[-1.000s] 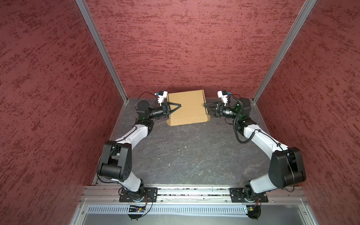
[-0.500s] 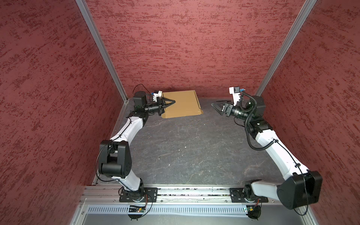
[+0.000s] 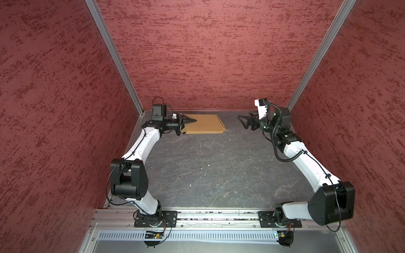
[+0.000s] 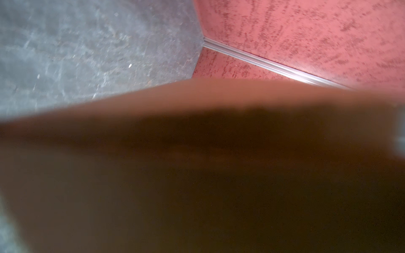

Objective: Fold the paper box

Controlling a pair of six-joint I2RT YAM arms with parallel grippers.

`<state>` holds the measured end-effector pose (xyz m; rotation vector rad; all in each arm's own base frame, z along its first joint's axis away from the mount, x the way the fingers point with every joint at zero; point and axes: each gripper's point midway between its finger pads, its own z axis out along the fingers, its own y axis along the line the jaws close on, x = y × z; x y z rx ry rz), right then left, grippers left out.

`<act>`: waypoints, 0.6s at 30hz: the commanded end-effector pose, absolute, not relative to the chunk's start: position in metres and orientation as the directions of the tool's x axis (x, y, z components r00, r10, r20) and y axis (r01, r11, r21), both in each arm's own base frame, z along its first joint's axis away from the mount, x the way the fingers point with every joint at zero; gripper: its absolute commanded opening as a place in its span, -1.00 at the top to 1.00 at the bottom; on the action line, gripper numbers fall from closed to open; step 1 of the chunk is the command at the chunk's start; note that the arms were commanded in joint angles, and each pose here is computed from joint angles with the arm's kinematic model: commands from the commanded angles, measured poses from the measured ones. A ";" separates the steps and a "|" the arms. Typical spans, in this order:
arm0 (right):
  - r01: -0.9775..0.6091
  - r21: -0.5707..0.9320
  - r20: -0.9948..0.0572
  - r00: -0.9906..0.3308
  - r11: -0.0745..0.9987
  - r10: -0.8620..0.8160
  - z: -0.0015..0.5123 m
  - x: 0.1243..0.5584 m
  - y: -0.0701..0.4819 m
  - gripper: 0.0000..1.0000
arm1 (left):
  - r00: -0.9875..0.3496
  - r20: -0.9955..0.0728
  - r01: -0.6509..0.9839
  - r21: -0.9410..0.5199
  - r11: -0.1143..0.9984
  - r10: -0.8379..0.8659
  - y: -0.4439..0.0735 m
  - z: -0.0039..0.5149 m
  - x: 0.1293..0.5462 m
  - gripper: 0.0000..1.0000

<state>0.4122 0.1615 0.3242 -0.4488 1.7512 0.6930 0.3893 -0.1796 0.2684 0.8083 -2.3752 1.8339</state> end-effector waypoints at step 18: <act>-0.846 0.083 -0.957 -0.215 0.526 -0.194 0.265 0.353 0.180 -0.78 | -0.529 0.791 -0.846 -0.520 0.119 -0.309 -0.189 0.230 0.312 0.49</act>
